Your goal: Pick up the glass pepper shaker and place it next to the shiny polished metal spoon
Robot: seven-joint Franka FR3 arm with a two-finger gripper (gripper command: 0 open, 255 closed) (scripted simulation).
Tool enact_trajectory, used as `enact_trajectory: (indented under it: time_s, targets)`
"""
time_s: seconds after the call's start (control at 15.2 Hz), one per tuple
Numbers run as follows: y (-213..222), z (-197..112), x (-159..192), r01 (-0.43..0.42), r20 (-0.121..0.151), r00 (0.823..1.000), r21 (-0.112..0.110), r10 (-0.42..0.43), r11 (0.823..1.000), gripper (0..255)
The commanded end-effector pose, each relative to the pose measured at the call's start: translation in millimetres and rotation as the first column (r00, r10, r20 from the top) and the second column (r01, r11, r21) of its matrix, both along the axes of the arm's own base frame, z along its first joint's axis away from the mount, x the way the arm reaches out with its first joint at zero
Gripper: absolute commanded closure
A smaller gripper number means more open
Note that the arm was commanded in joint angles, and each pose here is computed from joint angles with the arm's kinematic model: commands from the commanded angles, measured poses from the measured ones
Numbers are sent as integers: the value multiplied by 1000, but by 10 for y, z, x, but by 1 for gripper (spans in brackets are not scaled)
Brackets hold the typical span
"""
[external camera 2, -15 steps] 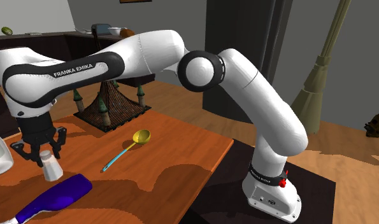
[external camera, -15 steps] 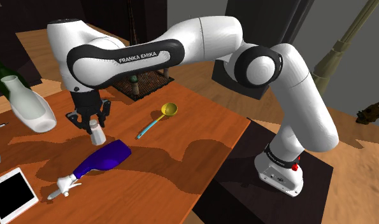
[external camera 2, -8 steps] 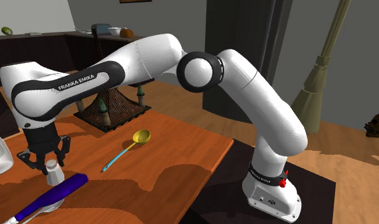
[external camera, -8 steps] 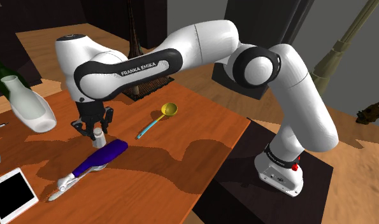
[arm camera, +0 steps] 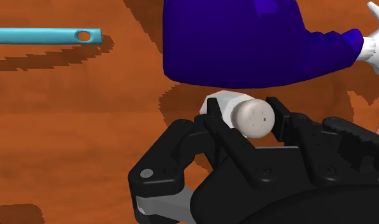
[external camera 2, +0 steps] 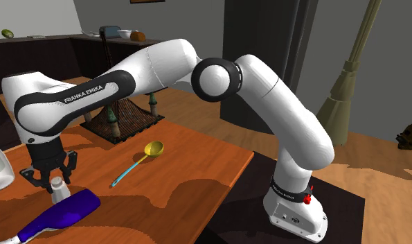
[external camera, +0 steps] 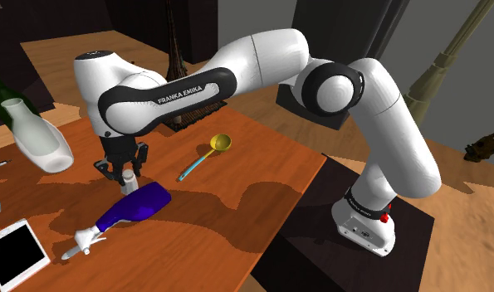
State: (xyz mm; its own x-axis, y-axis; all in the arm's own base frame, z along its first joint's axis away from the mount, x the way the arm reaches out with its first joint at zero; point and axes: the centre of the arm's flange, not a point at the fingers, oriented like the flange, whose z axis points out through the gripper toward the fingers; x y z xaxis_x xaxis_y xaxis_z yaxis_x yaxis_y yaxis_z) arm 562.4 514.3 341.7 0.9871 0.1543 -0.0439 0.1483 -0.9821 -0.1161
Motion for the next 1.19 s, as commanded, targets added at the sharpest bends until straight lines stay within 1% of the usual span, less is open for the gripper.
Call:
enact_trajectory:
  time_s: [0.0, 0.07, 0.4, 0.66, 1.12]
  targets:
    - [0, 0, 0, 0, 0, 1000, 0, 0, 1000, 255]
    - [0, 0, 0, 0, 0, 1000, 0, 0, 1000, 0]
    - [1, 0, 0, 0, 0, 1000, 0, 0, 1000, 0]
    - [-54, 497, 30, 0, 0, 1000, 0, 0, 1000, 0]
    - [-54, 497, 30, 0, 0, 1000, 0, 0, 1000, 0]
